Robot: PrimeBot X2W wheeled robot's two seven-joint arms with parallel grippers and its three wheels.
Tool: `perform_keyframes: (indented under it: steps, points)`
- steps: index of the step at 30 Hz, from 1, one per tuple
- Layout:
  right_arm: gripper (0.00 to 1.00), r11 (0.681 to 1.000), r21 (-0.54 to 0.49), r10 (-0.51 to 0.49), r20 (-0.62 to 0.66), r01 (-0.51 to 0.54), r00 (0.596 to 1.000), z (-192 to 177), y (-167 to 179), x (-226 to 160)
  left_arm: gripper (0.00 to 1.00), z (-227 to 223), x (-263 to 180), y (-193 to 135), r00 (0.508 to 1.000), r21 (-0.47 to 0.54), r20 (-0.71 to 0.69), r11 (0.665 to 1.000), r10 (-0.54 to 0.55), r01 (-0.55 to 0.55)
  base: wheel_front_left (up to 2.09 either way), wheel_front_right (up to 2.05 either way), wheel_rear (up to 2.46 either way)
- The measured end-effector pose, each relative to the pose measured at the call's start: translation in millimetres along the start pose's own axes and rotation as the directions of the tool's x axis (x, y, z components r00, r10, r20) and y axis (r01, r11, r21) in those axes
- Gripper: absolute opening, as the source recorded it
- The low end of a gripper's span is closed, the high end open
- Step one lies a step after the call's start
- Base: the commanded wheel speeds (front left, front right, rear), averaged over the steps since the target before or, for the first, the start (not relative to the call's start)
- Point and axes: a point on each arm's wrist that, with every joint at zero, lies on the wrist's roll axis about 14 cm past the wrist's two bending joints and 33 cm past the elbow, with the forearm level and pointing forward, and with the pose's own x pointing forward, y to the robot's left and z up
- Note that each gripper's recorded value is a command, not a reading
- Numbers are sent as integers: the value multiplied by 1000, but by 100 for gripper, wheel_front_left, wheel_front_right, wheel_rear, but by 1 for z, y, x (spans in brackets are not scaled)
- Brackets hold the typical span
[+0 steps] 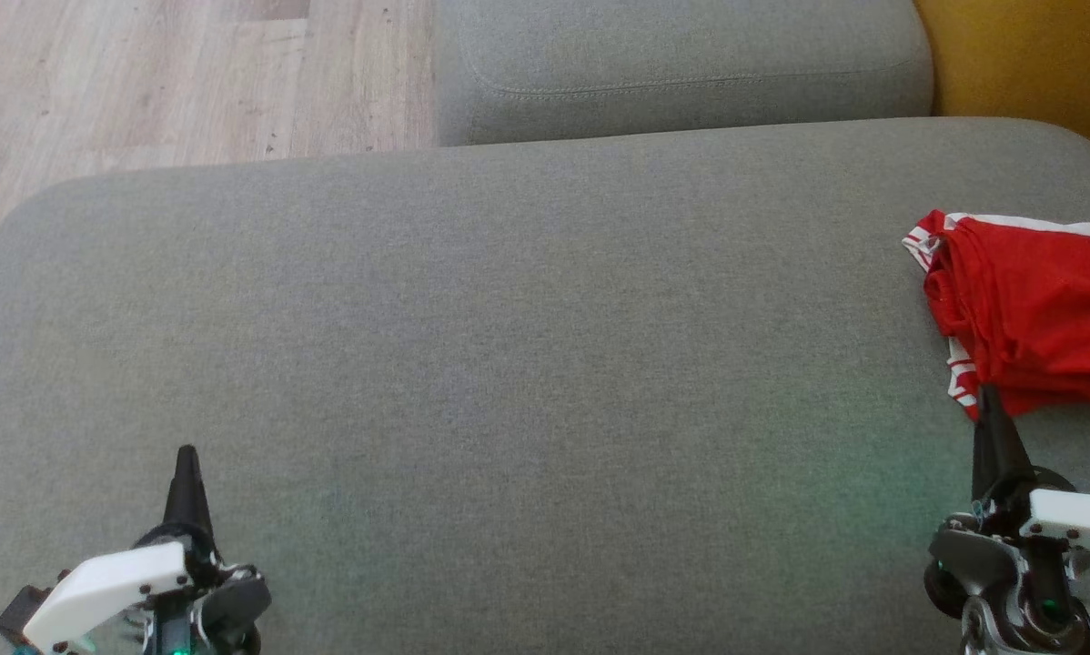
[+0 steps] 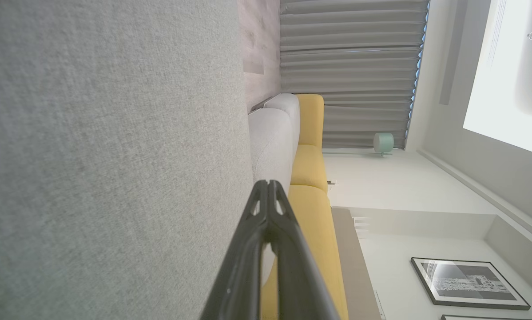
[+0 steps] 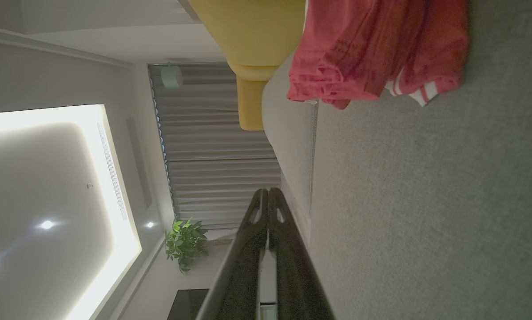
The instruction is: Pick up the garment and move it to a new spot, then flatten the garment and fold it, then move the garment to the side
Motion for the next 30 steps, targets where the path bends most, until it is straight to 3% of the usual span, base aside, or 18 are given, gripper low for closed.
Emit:
perform_keyframes:
  steps: [30]
  points:
    - [0,1000,2,0,-3,0,1000,0,0,0,0,0,0,0,1000,-1,1,1000,0,0,0,0,0]
